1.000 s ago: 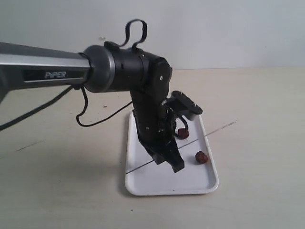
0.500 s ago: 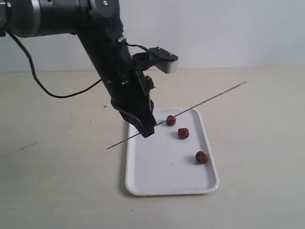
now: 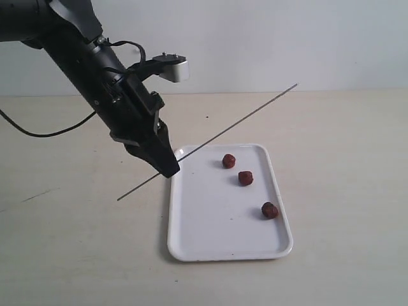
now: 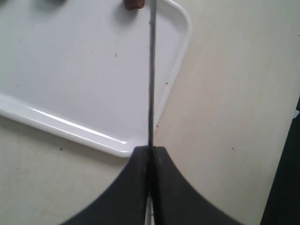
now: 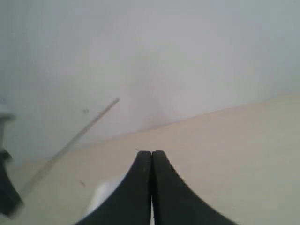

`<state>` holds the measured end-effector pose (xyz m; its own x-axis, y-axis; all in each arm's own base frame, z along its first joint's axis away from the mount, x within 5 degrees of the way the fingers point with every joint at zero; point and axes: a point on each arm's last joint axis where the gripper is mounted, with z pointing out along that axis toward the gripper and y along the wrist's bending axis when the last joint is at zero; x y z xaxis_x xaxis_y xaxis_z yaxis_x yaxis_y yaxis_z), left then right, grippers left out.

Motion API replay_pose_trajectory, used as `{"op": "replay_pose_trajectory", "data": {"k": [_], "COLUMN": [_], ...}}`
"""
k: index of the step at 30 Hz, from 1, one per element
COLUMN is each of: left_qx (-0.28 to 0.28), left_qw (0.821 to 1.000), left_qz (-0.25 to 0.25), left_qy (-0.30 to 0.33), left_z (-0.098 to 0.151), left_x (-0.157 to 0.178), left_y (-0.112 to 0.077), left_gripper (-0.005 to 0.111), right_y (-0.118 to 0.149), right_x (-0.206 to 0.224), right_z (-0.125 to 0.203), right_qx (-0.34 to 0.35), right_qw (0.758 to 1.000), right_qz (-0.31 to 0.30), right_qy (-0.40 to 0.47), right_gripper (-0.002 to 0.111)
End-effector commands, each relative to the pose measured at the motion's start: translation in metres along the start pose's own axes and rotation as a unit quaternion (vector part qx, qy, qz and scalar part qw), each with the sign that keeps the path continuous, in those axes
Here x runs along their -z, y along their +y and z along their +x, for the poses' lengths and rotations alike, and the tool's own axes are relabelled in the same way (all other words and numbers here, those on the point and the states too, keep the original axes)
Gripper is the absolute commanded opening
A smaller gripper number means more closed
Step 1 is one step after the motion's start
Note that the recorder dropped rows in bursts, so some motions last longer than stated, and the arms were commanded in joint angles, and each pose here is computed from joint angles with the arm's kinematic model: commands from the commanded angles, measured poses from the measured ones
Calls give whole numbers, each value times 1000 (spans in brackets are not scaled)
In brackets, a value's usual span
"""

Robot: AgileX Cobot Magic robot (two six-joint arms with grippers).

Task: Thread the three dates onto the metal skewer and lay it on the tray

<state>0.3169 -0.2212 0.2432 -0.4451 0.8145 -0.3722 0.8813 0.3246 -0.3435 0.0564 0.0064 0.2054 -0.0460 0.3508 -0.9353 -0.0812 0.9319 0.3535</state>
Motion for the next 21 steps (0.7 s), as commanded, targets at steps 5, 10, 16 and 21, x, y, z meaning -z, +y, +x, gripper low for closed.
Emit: {"op": "replay_pose_trajectory", "data": {"k": [5,10,16,21], "left_qx": [18,41,66,77], "left_qw": [999,997,995,993], "left_qz": [15,13,-1,-10], "left_qy": [-45,-66,-79,-86], "left_z": [2,10,23,32], "left_x": [14,25,38,46], "left_y": [7,21,40,50], "left_gripper": [0,0,0,0], "right_y": [-6,-5,9,29], "right_x": [4,4,-25,-73], "right_z": [-25,-28,-44,-85], "right_qx": [-288,-224,-204,-43], "right_qw": [946,962,978,995], "right_qz": [-12,-6,28,33], "right_qy": [-152,-156,-27,81], "right_gripper": [0,0,0,0]}}
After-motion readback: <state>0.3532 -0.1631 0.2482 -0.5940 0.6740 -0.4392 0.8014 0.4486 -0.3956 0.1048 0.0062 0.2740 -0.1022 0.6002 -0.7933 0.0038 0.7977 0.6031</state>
